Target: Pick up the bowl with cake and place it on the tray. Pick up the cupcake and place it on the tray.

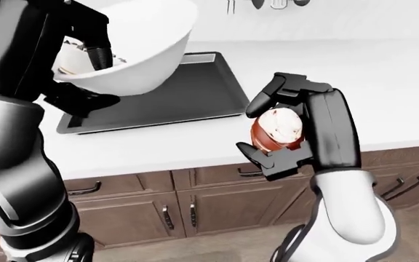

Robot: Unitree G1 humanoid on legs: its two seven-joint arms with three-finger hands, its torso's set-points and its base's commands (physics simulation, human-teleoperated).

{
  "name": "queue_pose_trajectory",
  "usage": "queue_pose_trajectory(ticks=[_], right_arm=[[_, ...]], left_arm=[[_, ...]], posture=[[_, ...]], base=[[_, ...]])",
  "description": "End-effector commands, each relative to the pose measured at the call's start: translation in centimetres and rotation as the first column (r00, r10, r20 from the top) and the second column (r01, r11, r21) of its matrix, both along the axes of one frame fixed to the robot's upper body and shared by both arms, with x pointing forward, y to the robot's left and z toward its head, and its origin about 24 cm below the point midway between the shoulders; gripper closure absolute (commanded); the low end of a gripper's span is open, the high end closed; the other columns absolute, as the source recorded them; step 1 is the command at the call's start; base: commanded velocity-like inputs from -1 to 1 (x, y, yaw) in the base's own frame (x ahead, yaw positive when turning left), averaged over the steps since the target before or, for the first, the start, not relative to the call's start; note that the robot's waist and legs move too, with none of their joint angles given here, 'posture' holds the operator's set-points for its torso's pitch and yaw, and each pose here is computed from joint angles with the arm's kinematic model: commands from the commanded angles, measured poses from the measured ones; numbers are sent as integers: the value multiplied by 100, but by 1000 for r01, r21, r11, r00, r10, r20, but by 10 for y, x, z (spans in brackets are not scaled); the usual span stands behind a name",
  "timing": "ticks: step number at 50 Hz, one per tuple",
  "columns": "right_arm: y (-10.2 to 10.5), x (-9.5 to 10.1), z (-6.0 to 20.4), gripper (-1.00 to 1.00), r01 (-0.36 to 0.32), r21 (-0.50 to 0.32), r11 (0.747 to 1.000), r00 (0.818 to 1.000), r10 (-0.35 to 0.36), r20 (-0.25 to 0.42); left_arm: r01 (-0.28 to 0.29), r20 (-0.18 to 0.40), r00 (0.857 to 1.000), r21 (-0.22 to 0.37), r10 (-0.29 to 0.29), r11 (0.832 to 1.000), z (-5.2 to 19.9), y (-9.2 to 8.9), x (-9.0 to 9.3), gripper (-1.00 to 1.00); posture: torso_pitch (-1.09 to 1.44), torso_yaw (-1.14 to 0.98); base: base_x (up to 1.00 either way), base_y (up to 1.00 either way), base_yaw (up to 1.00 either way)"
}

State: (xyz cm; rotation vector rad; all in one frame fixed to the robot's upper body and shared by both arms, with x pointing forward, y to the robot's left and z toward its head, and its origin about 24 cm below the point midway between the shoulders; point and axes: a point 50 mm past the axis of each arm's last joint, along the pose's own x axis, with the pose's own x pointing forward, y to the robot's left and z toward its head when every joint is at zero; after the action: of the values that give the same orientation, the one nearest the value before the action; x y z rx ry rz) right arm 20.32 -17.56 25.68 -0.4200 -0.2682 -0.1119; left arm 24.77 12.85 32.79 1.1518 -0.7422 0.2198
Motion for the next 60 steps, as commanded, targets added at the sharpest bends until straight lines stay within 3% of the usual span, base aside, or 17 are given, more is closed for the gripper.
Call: queue_pose_trajectory(ticks=[1,19,47,60], right_arm=[[-1,-3,6,100,12,-14,1000,999,-12,40],[-5,-5,6,100,20,4,1000,999,-20,30],[-19,-5,38,100,41,22,999,995,-43,88],[-20,-4,36,100,43,23,999,995,-45,88]], left_arm=[[3,84,996,-6,-2,1000,11,-1,-9,100],[7,84,996,4,-7,1000,12,-3,-10,100],[9,101,995,27,-12,1000,24,-9,-4,100],[7,103,995,20,-9,1000,23,-7,-5,100]], posture=[[0,0],[0,0],[0,0],[0,0]], base=[[0,0,0],[0,0,74],[5,0,1],[32,0,0]])
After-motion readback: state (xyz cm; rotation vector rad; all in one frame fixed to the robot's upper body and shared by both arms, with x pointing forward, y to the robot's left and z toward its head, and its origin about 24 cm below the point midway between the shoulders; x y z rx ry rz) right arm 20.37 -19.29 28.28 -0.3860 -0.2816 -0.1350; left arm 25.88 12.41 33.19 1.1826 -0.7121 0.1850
